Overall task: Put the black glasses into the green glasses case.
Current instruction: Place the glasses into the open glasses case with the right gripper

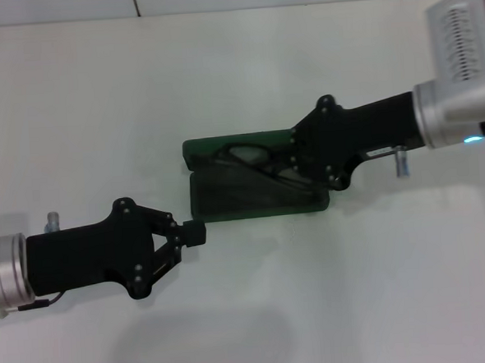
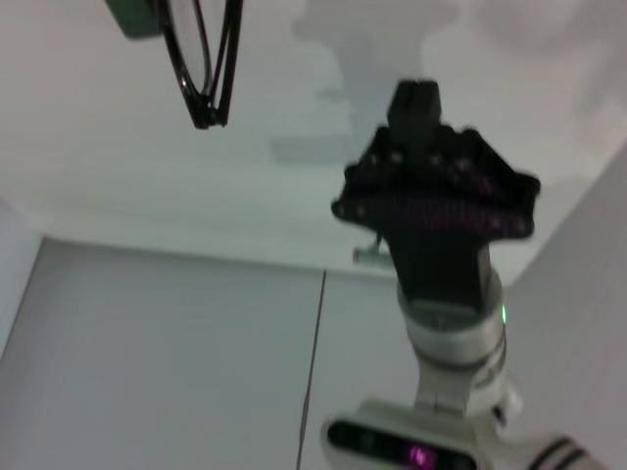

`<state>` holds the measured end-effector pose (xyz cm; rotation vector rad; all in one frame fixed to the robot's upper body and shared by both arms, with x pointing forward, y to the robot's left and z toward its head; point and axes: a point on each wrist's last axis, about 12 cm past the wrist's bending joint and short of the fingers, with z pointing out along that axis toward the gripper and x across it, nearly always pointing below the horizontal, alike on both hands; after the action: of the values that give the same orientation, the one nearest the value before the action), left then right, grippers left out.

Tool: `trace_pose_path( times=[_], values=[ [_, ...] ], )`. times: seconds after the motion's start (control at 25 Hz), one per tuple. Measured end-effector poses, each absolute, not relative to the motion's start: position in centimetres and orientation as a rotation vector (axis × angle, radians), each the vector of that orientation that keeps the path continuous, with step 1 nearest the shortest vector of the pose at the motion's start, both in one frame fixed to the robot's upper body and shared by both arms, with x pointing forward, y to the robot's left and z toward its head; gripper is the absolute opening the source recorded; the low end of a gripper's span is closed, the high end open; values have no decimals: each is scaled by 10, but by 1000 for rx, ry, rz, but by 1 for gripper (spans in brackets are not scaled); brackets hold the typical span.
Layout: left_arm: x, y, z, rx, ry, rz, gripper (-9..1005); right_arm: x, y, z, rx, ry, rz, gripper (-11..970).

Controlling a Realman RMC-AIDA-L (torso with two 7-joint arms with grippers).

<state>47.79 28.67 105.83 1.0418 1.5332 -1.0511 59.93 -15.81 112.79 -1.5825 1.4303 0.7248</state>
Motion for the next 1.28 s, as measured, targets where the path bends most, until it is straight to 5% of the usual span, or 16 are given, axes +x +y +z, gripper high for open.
trace_pose_path(
  times=[1.28],
  values=[
    [482, 278, 1059, 1071, 1523, -1071, 6, 609, -123, 1118, -1673, 1494, 525, 98]
  ],
)
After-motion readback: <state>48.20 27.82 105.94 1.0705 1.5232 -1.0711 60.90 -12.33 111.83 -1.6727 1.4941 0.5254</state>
